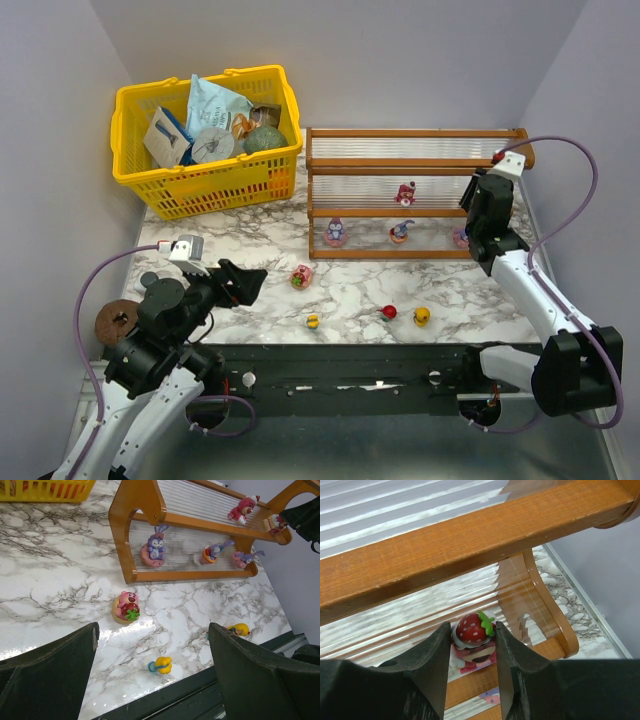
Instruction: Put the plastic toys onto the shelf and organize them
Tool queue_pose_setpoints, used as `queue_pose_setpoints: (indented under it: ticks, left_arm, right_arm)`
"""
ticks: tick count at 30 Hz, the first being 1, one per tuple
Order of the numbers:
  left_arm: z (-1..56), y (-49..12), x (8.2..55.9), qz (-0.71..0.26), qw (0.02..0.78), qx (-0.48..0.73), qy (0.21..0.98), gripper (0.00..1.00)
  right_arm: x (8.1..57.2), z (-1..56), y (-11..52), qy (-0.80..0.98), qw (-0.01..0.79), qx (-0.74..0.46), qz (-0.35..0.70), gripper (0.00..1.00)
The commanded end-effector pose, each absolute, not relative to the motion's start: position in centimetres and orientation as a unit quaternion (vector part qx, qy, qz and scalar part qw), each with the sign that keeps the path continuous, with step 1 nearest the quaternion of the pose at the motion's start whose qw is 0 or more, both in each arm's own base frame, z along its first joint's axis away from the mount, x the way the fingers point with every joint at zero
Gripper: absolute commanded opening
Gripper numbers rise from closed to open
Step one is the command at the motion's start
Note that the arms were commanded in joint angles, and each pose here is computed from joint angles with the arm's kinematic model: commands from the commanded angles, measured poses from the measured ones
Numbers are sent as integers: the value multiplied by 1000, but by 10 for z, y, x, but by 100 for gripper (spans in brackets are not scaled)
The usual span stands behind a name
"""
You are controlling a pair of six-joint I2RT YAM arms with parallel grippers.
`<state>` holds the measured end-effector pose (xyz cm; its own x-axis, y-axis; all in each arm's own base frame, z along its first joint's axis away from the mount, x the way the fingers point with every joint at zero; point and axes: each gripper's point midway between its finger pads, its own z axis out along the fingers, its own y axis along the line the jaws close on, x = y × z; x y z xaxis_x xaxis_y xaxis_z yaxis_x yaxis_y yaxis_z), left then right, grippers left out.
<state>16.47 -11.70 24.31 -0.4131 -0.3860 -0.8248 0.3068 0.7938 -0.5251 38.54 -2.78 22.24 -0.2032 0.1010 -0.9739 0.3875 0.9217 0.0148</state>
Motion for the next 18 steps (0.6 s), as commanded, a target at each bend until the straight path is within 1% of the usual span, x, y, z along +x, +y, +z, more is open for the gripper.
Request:
queue_pose_setpoints:
  ticks: [1,2,7,8,18]
  left_arm:
    - [240,-118,166,-317,539,-23,780,99]
    - [241,-118,165,-318,539,-23,779,99]
    - [240,-117,166,-315,538,-25,781,99]
    - [240,-117,166,-316,538,-25,781,99]
    - [240,-117,166,-316,539,-25,781,99]
  right_arm:
    - [386,212,-37,760,611,183,-129,8]
    - [388,215,-37,754,617,185,-127,10]
    - [389,208,-36,755,617,187,-121,14]
    - [389,208,-36,752,620,188,-118,16]
    - [388,217,-36,751,622,189,-117,30]
